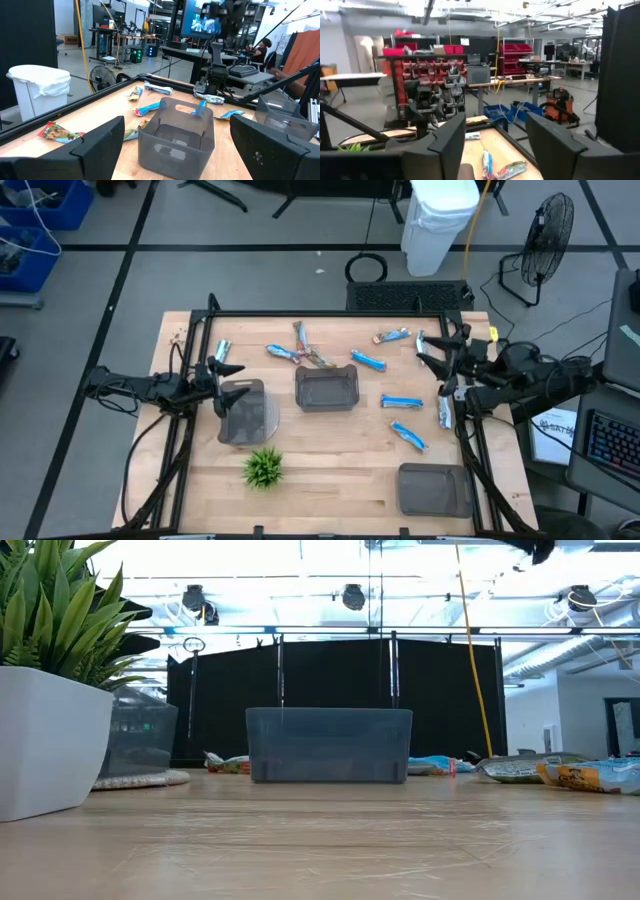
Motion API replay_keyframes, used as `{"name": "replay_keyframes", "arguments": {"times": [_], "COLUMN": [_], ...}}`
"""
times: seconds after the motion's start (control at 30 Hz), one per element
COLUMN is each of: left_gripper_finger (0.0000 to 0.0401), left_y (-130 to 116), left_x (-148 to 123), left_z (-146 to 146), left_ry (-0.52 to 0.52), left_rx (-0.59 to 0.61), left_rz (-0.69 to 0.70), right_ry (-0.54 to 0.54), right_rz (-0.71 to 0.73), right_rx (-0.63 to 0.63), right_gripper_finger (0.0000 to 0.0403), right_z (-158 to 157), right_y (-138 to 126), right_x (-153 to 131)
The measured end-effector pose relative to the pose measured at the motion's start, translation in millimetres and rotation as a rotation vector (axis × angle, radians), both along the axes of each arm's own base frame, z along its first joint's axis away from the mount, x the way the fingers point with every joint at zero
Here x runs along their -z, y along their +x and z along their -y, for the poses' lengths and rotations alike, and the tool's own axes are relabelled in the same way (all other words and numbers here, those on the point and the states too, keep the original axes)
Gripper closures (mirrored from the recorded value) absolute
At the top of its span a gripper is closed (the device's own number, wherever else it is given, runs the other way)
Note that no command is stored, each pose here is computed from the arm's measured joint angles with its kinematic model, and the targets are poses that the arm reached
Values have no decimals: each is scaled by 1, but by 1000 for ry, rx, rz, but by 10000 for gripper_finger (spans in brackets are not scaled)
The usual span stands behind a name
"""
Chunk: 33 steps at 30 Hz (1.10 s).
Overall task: Pick and place Granola Bars by type
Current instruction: Put the orange granola bar into the bottom black bin
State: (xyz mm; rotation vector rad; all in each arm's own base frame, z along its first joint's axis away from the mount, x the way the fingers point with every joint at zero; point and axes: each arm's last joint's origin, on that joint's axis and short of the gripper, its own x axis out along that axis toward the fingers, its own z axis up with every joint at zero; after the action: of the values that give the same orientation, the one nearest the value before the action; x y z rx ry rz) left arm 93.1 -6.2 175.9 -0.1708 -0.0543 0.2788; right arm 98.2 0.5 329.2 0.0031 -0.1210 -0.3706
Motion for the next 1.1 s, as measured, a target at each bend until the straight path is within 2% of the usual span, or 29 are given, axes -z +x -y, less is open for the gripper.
{"name": "replay_keyframes", "arguments": {"times": [0.23,0.4,0.6,0.73,0.87,1.0,1.1], "left_gripper_finger": [40,40,40,40,40,40,40], "left_y": [0,0,0,0,0,0,0], "left_x": [0,0,0,0,0,0,0], "left_z": [0,0,0,0,0,0,0], "left_ry": [0,0,0,0,0,0,0], "left_rx": [0,0,0,0,0,0,0], "left_rz": [0,0,0,0,0,0,-1], "right_ry": [-9,-12,17,-16,-27,7,18], "right_rz": [-91,-130,-294,-389,-422,-442,-515], "right_rx": [55,58,122,232,298,301,278], "right_gripper_finger": [106,70,60,63,63,64,64], "right_z": [-2,-5,-7,-7,-8,-10,-12], "right_y": [23,41,62,78,93,108,119], "right_x": [-37,-59,-81,-87,-87,-79,-67]}}
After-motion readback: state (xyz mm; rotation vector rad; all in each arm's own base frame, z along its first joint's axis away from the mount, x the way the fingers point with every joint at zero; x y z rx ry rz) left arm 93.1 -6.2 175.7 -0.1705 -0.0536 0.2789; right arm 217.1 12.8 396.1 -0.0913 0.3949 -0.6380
